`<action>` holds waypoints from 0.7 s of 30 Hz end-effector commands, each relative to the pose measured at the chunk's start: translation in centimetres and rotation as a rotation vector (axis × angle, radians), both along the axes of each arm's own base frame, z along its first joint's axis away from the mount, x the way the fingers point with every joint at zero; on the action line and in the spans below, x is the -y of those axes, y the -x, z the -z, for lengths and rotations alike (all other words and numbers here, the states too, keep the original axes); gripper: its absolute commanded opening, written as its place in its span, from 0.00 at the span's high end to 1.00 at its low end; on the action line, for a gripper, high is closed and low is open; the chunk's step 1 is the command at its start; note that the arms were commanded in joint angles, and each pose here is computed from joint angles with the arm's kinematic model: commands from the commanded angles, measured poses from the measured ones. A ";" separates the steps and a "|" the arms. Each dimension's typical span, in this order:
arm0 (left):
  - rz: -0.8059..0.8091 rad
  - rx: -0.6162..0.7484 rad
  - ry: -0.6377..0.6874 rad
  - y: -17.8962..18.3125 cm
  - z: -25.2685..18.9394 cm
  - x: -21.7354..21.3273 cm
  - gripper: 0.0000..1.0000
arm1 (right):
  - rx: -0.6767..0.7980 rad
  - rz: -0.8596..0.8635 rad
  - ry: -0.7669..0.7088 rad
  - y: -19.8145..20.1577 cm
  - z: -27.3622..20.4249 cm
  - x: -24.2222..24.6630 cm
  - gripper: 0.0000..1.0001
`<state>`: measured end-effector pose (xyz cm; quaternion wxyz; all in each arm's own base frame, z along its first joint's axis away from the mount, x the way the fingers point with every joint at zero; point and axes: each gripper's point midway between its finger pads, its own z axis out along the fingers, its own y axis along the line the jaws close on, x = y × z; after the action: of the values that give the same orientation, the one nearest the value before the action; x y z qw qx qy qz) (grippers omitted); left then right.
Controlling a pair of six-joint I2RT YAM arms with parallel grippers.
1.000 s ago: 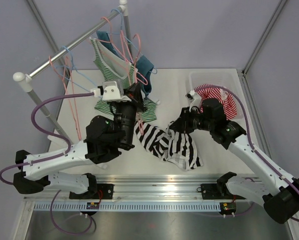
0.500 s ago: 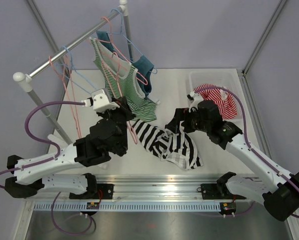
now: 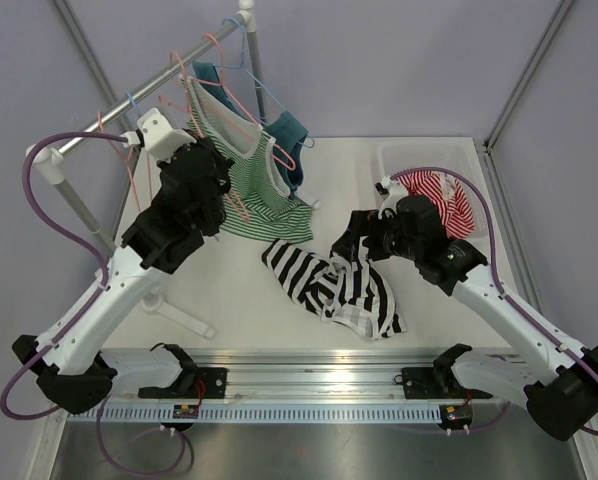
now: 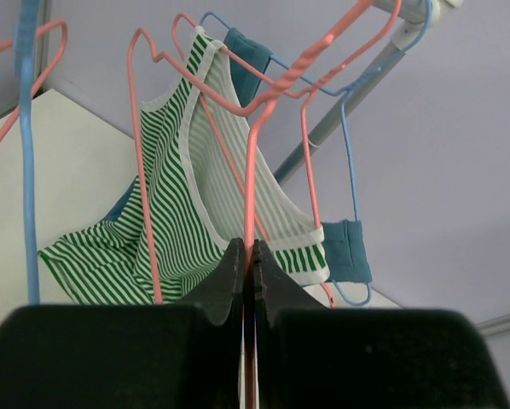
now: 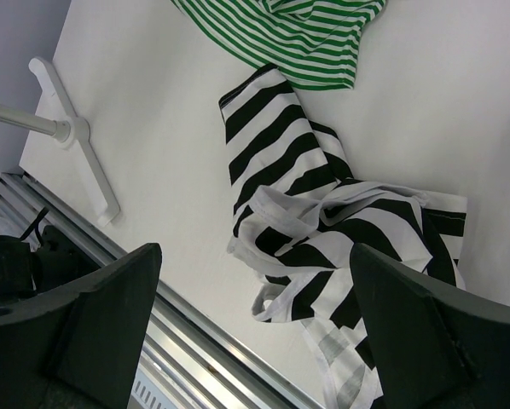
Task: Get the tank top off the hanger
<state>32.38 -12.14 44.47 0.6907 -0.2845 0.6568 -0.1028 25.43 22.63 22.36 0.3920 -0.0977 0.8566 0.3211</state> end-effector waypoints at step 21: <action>-0.090 -0.017 0.144 -2.1 3.1 -6.1 1.00 | 0.036 -0.044 -0.026 -0.7 -1.5 -1.3 0.01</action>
<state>35.60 -7.17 40.72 0.6636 -0.3291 0.6649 -0.0963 25.61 22.99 21.22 0.3749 -0.1003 0.8649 0.3183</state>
